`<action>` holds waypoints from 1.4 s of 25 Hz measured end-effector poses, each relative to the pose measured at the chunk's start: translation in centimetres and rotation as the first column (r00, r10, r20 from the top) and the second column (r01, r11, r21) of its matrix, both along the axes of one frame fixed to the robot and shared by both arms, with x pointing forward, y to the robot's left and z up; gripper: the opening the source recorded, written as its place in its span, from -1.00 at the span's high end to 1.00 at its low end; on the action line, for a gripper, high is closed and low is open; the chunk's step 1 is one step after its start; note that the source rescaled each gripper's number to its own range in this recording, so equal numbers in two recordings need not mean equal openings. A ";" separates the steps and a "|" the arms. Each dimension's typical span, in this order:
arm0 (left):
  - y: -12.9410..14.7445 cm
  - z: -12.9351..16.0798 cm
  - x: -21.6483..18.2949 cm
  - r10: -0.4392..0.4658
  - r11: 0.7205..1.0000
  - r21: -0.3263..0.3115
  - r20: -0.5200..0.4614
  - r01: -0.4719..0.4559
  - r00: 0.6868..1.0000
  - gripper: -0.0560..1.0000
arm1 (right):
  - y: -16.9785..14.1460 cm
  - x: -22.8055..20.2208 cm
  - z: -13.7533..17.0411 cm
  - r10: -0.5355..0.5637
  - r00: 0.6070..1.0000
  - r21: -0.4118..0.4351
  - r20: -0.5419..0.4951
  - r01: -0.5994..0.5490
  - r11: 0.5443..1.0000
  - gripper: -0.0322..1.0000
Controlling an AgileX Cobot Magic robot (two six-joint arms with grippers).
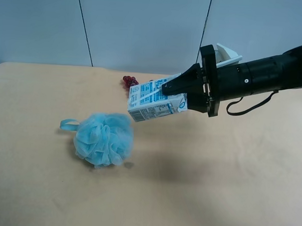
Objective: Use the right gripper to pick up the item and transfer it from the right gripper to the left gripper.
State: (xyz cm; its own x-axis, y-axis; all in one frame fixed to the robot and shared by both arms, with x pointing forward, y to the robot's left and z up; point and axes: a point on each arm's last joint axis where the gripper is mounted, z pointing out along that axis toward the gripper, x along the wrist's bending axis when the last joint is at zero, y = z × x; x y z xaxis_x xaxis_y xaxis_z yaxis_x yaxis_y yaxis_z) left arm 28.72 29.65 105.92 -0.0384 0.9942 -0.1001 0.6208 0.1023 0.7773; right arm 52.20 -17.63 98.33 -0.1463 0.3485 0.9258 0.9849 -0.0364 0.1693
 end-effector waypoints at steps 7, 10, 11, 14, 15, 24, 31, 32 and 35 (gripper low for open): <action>-2.0 0.8 2.6 -0.158 0.967 -0.188 0.076 0.170 0.984 -1.00 | 0.0 0.0 0.0 0.003 1.000 -0.003 0.000 -0.003 1.000 0.94; -3.0 0.6 4.7 -0.257 0.924 -0.278 0.056 0.262 0.965 -1.00 | 0.0 0.0 0.0 0.003 1.000 -0.003 0.001 -0.003 1.000 0.94; -3.2 0.5 5.4 -0.284 0.911 -0.298 0.051 0.286 0.957 -1.00 | 0.0 0.0 0.0 0.004 1.000 -0.003 0.004 -0.004 1.000 0.94; -3.9 -0.1 7.6 -0.367 0.859 -0.365 0.054 0.360 0.929 -1.00 | 0.0 0.0 0.0 0.007 1.000 -0.004 0.012 -0.007 1.000 0.94; -4.1 -0.3 8.4 -0.384 0.837 -0.401 0.056 0.373 0.922 -1.00 | 0.0 0.0 0.0 0.009 1.000 -0.005 0.018 -0.009 1.000 0.94; -6.1 -3.0 13.7 -0.578 0.545 -0.666 0.142 0.509 0.804 -1.00 | 0.0 0.0 0.0 0.012 1.000 -0.005 0.025 -0.011 1.000 0.94; -6.3 -6.5 16.6 -0.599 0.421 -0.791 0.125 0.444 0.791 -1.00 | 0.0 0.1 0.2 -0.010 1.000 0.016 0.022 0.009 1.000 0.94; -6.3 -6.9 17.0 -0.600 0.421 -0.797 0.115 0.434 0.792 -1.00 | 0.1 0.1 0.2 -0.009 1.000 0.018 0.022 0.009 1.000 0.94; -6.2 -7.6 18.5 -0.597 0.418 -0.811 0.095 0.410 0.797 -1.00 | 1.1 -0.2 0.2 0.021 0.999 0.021 0.034 -0.022 1.000 0.94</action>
State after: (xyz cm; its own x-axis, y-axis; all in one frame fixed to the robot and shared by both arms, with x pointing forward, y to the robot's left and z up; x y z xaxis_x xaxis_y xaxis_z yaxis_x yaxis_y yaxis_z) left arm 47.19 23.49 98.29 0.3325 0.3698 -0.8676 0.8817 0.2045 0.4251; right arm 51.97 -16.58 98.54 -0.1846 0.3255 0.9274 0.9793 -0.0191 0.2016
